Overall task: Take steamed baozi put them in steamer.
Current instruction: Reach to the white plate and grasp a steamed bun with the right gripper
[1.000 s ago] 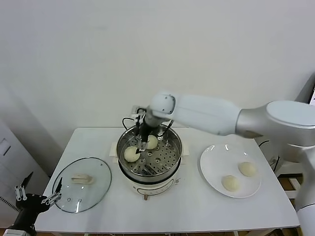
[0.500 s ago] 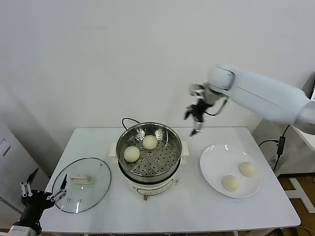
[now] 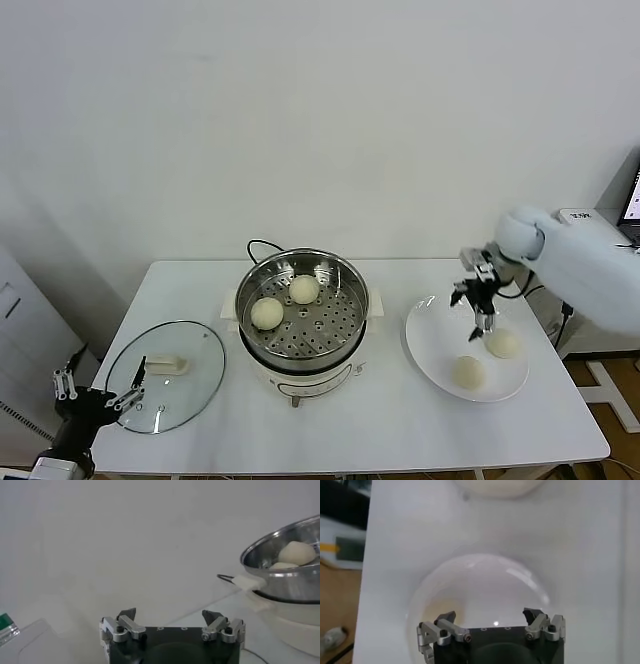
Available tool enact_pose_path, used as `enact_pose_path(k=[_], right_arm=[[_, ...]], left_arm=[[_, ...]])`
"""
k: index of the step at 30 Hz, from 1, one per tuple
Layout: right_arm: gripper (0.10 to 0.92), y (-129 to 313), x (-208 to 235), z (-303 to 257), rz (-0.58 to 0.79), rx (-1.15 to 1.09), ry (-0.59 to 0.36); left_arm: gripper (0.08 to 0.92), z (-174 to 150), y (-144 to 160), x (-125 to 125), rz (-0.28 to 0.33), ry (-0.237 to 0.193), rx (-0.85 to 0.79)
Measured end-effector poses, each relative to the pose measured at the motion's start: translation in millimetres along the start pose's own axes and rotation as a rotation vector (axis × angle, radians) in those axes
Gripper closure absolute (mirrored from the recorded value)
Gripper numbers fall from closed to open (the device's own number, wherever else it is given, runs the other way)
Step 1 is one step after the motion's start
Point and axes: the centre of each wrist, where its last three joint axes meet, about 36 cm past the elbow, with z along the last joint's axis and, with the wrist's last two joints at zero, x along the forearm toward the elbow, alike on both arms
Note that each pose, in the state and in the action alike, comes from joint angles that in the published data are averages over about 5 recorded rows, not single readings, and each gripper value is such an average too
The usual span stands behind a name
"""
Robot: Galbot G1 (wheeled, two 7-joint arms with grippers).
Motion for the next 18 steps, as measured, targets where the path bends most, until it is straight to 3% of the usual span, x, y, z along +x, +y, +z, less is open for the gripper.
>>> enact_pose_path(k=[18], right_arm=[[0.221,25,-67,11,-0.050,0.000,0.008]], left_arm=[[0.177,4,0,6,-0.006,0.015,-0.003]])
